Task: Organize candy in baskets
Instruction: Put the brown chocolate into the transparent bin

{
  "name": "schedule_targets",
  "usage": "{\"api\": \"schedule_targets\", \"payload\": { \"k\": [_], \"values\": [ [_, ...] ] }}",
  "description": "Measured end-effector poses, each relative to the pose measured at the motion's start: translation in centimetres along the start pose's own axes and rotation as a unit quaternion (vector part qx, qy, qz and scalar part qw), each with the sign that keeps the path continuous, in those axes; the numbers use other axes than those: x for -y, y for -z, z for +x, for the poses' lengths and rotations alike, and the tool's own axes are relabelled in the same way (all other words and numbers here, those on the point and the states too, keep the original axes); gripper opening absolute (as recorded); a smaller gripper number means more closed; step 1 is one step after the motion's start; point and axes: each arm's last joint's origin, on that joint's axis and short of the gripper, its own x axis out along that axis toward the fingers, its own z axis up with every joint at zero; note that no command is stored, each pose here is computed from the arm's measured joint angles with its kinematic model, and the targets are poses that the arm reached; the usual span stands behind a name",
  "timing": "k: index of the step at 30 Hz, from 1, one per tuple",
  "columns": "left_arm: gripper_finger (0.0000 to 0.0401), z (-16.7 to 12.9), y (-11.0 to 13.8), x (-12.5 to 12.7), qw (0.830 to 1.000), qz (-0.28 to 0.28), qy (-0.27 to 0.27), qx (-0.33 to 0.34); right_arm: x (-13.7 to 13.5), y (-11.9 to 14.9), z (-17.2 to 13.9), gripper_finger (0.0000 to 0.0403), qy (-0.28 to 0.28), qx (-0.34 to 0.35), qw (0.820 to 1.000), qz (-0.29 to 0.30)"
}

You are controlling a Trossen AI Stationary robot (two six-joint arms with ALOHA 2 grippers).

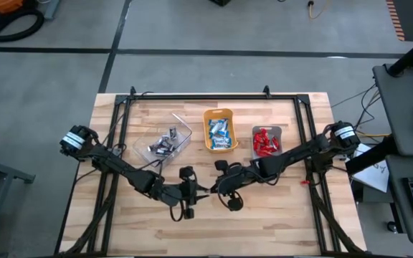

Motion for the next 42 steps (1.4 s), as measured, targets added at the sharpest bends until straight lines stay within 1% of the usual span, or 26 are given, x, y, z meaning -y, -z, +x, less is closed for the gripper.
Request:
{"api": "schedule_targets", "payload": {
  "k": [3,6,8,11,12,17,21,24,28,30,33,36,38,40,42],
  "values": [
    [0.0097,0.1,-0.2,-0.3,1.0,-0.001,-0.014,0.007,0.1,0.0,0.0,0.0029,0.002,0.001,1.0,0.0],
    [0.0095,0.1,-0.2,-0.4,1.0,0.001,-0.025,0.009,0.1,0.0,0.0,0.0029,0.002,0.002,1.0,0.0],
    [0.0075,0.2,-0.2,-0.4,1.0,0.007,-0.025,0.012,0.0,-0.1,0.0,0.0029,0.002,0.002,1.0,0.0],
    [0.002,0.2,-0.3,-0.3,0.999,0.017,-0.023,0.016,0.1,-0.1,0.0,0.0036,0.002,0.002,1.0,0.003],
    [0.0013,0.2,-0.3,-0.3,0.999,0.017,-0.023,0.017,0.1,-0.1,0.0,0.0041,0.002,0.003,1.0,0.006],
    [0.0006,0.2,-0.4,-0.3,0.999,0.015,-0.022,0.02,0.3,-0.1,0.0,0.0085,0.005,0.006,1.0,0.016],
    [0.0004,-0.3,-0.5,-0.5,1.0,0.014,-0.024,0.005,0.8,-0.1,-0.1,0.0126,0.011,0.007,0.999,0.032],
    [0.0003,-1.5,-1.2,-1.0,1.0,0.002,-0.028,-0.007,1.3,-0.3,-0.4,0.0151,0.017,0.011,0.999,0.045],
    [0.0002,-4.0,-2.3,-2.1,0.999,-0.02,-0.036,-0.027,2.1,-0.7,-1.2,0.0177,0.026,0.017,0.998,0.055],
    [0.0002,-5.5,-2.7,-2.9,0.997,-0.029,-0.059,-0.042,2.3,-0.9,-1.5,0.0185,0.029,0.02,0.998,0.059],
    [0.0001,-7.9,-3.1,-4.4,0.991,-0.039,-0.111,-0.056,2.5,-1.1,-1.8,0.0192,0.032,0.027,0.997,0.064],
    [0.0001,-10.4,-3.8,-5.9,0.986,-0.047,-0.151,-0.049,2.5,-1.1,-1.8,0.0194,0.032,0.026,0.997,0.064],
    [0.0001,-11.8,-4.0,-7.0,0.982,-0.041,-0.176,-0.052,2.5,-1.1,-1.7,0.0194,0.031,0.026,0.997,0.067],
    [0.0001,-13.1,-3.9,-8.2,0.974,-0.034,-0.214,-0.061,2.5,-1.0,-1.7,0.0194,0.031,0.024,0.997,0.071],
    [0.0,-14.0,-3.6,-9.7,0.962,-0.037,-0.26,-0.073,2.5,-1.0,-1.6,0.0194,0.031,0.023,0.997,0.071]
  ]
}}
